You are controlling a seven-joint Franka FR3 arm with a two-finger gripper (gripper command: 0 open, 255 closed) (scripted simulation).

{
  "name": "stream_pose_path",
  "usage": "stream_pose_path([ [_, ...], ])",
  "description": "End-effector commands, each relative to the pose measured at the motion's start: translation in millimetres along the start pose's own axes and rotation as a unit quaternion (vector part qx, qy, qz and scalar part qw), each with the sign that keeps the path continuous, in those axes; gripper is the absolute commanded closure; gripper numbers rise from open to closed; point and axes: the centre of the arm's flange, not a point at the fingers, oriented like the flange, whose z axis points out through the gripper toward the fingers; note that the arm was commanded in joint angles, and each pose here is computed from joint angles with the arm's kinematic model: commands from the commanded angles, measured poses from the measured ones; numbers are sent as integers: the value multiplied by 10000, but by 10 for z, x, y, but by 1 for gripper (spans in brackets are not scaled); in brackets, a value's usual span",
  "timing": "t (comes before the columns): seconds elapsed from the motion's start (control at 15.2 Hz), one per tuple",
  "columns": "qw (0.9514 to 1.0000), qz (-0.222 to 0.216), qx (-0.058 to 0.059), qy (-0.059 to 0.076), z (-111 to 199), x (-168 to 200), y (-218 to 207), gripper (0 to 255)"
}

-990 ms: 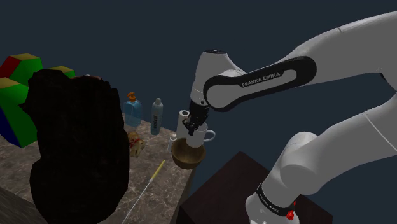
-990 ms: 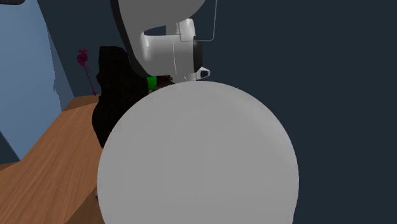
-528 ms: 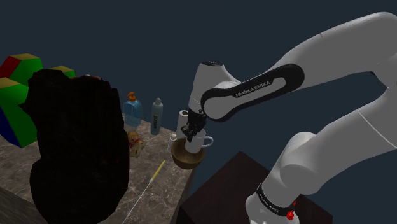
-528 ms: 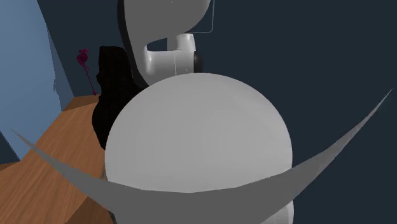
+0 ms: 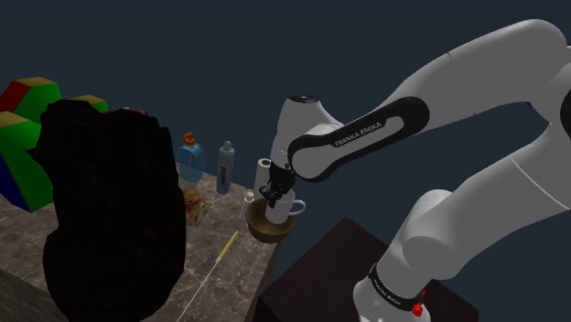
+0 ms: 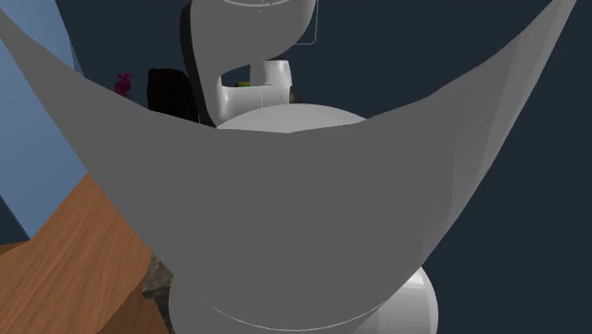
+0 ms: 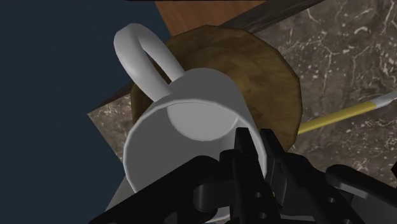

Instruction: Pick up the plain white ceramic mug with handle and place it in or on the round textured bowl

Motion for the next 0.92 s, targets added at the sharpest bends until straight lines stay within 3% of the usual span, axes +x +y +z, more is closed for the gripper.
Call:
stream_pose_path([
  [0.0, 10000, 0, 0, 1, 1, 0, 0, 255],
  [0.07, 10000, 0, 0, 1, 1, 0, 0, 255],
  [0.13, 10000, 0, 0, 1, 1, 0, 0, 0],
  [0.46, 10000, 0, 0, 1, 0, 0, 0, 0],
  [0.73, 10000, 0, 0, 1, -499, 0, 0, 0],
  [0.86, 10000, 0, 0, 1, -499, 0, 0, 0],
])
